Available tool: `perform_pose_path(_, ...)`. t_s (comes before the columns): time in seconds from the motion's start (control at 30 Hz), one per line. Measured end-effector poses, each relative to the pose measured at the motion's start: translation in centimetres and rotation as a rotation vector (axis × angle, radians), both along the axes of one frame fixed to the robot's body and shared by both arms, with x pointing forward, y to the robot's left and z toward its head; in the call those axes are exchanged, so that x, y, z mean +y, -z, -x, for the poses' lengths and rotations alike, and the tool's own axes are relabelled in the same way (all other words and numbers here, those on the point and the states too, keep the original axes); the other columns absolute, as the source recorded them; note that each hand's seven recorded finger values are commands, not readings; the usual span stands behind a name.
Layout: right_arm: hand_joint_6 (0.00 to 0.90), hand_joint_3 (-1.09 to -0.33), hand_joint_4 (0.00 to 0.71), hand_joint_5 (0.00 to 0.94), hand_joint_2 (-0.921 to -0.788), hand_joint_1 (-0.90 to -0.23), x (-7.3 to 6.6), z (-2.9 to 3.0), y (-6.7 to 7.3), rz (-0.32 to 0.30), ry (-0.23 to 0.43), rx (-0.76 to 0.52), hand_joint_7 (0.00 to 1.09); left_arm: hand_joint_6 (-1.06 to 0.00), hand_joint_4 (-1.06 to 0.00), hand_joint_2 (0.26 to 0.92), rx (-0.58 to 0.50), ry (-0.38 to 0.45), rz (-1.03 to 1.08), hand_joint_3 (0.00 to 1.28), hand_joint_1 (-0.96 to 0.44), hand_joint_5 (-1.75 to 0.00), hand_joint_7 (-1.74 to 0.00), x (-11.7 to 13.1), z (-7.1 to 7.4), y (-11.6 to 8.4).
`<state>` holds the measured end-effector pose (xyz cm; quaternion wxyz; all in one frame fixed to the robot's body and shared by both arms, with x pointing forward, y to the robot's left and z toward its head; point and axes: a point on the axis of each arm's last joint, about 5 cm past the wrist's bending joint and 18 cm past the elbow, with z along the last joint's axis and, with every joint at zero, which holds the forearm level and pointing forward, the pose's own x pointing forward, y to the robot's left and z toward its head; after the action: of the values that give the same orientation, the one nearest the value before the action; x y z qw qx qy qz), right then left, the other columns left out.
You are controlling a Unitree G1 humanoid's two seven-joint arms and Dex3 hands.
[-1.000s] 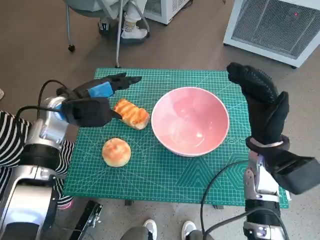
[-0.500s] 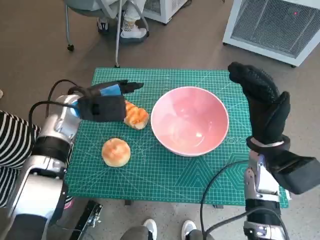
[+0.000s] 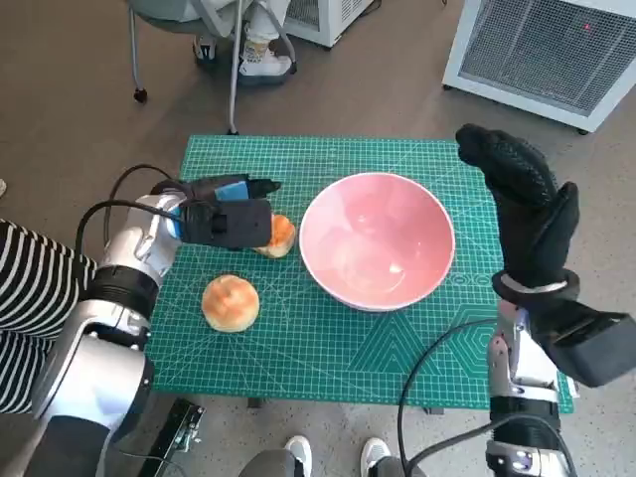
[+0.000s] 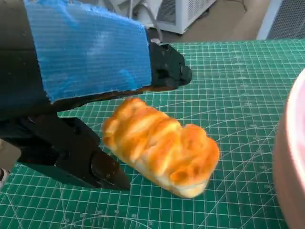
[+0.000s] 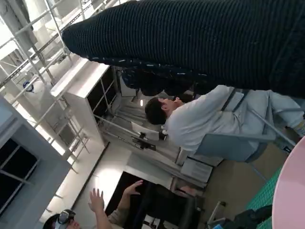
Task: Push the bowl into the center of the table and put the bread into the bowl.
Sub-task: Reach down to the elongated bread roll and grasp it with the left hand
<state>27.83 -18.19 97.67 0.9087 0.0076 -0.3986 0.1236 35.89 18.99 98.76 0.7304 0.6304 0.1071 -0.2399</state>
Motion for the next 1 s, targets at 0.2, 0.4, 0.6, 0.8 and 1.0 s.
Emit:
perform_pose_path(0.2,0.177,-0.689,0.2,0.003,-0.921,-0.695,-0.1,0.09,0.1,-0.003,0.005,0.006,0.3,-0.3,-0.13,0.791,0.045,-0.024,-0.071,0.01,0.07,-0.02,-0.03,-0.6,0.2,1.2)
perform_pose_path(0.4,0.175,-0.689,0.2,0.002,-0.921,-0.692,-0.1,0.2,0.3,-0.005,0.01,0.012,0.3,-0.4,-0.19,0.814,0.029,-0.036,-0.09,0.02,0.06,-0.04,-0.07,-0.8,0.2,1.6)
perform_pose_path(0.6,0.174,-0.689,0.198,0.001,-0.921,-0.692,-0.1,0.26,0.2,-0.005,0.01,0.007,0.3,-0.6,-0.43,0.84,-0.019,-0.024,-0.106,0.02,0.04,-0.22,-0.17,-1.1,0.5,2.4)
perform_pose_path(0.8,0.166,-0.691,0.198,0.001,-0.921,-0.693,-0.1,0.29,0.2,-0.004,0.01,0.006,0.3,-0.55,-0.59,0.906,-0.069,0.003,-0.143,0.11,0.01,-1.15,-0.99,-1.1,0.7,3.0)
perform_pose_path(1.0,0.158,-0.702,0.197,0.001,-0.921,-0.69,-0.1,0.34,0.3,-0.004,0.01,0.009,0.3,-0.57,-0.62,0.919,-0.105,0.02,-0.148,0.11,0.0,-1.22,-1.2,-1.2,0.8,3.1)
